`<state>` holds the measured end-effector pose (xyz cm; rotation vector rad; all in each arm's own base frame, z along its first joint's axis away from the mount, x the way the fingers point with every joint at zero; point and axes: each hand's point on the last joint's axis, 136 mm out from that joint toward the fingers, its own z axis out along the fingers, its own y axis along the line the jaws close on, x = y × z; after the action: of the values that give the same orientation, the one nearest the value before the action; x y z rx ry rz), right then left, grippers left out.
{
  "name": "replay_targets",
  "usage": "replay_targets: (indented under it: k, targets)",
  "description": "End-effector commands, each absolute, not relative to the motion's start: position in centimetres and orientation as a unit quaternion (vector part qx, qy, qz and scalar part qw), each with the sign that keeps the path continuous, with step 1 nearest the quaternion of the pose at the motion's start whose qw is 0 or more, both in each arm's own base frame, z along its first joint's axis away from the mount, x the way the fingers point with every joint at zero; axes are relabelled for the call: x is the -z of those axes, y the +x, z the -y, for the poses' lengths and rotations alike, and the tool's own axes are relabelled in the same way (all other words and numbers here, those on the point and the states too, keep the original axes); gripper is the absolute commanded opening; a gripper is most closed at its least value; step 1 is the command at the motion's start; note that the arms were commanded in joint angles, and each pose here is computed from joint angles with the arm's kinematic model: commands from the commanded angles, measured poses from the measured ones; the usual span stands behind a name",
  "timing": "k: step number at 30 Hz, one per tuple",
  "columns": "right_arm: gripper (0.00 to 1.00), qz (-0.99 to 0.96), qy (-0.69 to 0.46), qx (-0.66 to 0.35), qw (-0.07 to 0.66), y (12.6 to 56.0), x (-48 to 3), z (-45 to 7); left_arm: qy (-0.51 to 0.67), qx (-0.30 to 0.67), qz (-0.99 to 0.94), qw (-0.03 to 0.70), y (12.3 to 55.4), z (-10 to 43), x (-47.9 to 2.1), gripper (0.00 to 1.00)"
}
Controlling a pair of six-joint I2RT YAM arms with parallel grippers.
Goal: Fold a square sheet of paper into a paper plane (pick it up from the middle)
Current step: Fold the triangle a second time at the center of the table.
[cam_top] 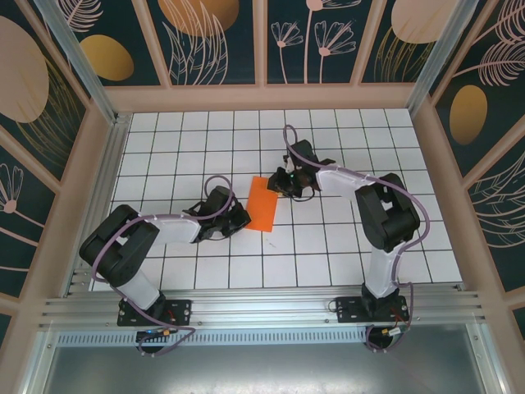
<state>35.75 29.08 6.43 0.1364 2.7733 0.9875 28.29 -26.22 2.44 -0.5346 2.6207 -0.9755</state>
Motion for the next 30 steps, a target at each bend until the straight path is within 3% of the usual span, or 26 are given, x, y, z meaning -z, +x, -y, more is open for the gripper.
replay_targets:
  k: [1,11,20,30]
  targets:
    - [0.23,-0.943,0.028,-0.323,0.071,34.3,-5.0,-29.2,-0.167,0.324,-0.919,0.154,28.5,26.3,-3.0,0.05]
    - [0.22,-0.951,0.032,-0.304,0.043,33.9,-2.1,-29.2,-0.162,0.350,-0.909,0.158,29.1,27.3,-4.6,0.10]
    - [0.22,-0.953,0.042,-0.299,0.026,33.3,-0.5,-29.0,-0.142,0.447,-0.869,0.156,29.6,30.3,-7.8,0.44]
    - [0.22,-0.953,0.036,-0.302,0.017,32.5,-0.2,-29.6,-0.134,0.487,-0.850,0.153,30.4,31.9,-8.4,0.53]
